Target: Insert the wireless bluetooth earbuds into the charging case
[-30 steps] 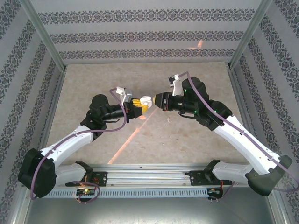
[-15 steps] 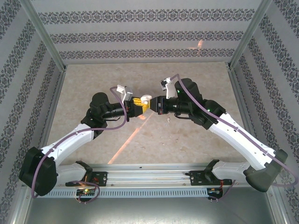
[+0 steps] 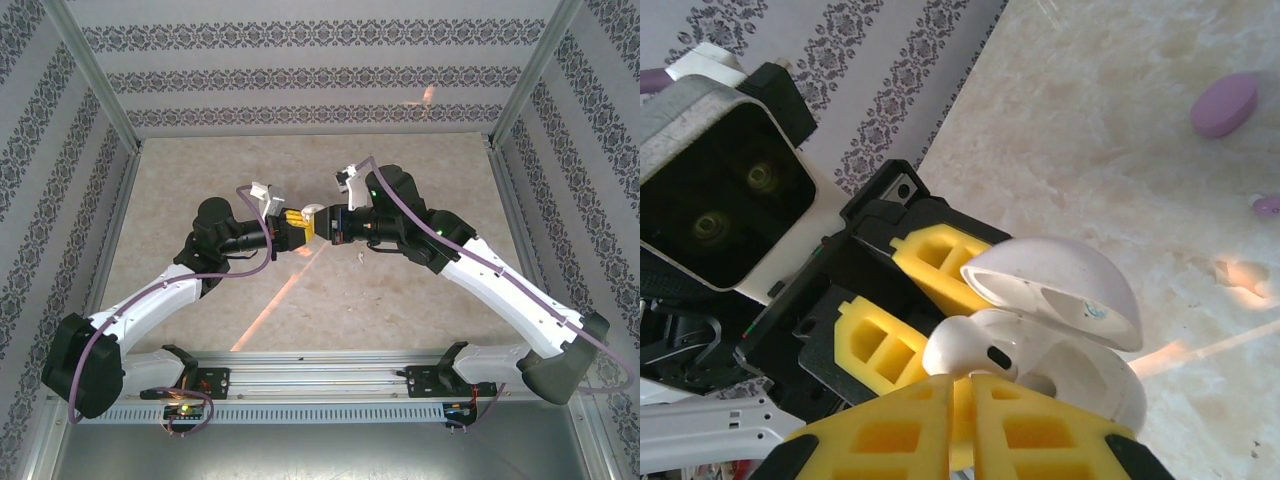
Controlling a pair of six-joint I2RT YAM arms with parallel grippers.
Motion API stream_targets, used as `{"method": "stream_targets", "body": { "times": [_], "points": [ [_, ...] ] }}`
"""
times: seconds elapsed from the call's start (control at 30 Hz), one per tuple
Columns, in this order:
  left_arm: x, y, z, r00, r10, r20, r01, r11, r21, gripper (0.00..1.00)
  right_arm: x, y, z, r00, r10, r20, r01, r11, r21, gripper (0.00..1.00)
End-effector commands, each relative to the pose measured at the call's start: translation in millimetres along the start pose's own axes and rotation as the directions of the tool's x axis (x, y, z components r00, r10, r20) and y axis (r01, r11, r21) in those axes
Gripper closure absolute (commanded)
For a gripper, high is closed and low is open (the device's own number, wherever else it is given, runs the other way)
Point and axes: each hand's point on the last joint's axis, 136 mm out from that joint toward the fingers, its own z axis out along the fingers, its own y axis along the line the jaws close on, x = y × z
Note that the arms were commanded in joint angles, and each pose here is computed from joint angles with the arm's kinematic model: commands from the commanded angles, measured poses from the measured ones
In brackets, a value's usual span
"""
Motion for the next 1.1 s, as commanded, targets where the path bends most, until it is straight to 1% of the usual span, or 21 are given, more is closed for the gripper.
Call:
{"method": "stream_targets", "body": {
  "times": [0.0,0.27,0.43,0.57,0.67,0.8,0.9,1.07],
  "points": [
    [-12.7,-5.7,-0.2,1.000,0.020,0.018,-0.020,0.999,0.028,0.96,0.9,11.7,1.0,0.999,-0.032,-0.018,0.031,0.999,-0.030,0.87],
    [-11.1,-6.5,-1.1,1.000,0.025,0.011,-0.025,0.999,0.027,0.96,3.9,9.9,0.3,0.999,-0.035,-0.031,0.034,0.999,-0.017,0.87],
    [-8.6,-7.7,-2.6,0.999,0.044,0.001,-0.044,0.999,0.024,0.96,-8.0,17.9,-21.0,0.998,-0.057,0.041,0.058,0.998,-0.014,0.85],
    [-6.5,-10.6,-5.5,0.998,0.071,-0.003,-0.070,0.997,0.025,0.96,-15.8,10.6,-40.5,0.995,-0.055,0.088,0.053,0.998,0.030,0.83],
    [-3.9,-12.3,-9.0,0.996,0.092,-0.015,-0.091,0.996,0.017,0.96,-17.2,-10.2,-50.2,0.994,-0.015,0.110,0.004,0.995,0.095,0.83],
    [1.6,-16.1,-15.0,0.993,0.111,-0.038,-0.110,0.994,0.008,0.96,-10.1,-62.3,-58.2,0.984,0.119,0.132,-0.147,0.964,0.221,0.83],
    [9.1,-17.5,-20.2,0.991,0.119,-0.063,-0.119,0.993,-0.005,0.96,4.3,-102.8,-56.8,0.972,0.210,0.105,-0.233,0.920,0.316,0.80],
    [26.3,-15.2,-29.7,0.988,0.111,-0.105,-0.117,0.992,-0.050,0.96,28.6,-151.0,-42.4,0.960,0.278,0.014,-0.255,0.859,0.443,0.72]
  ]
}}
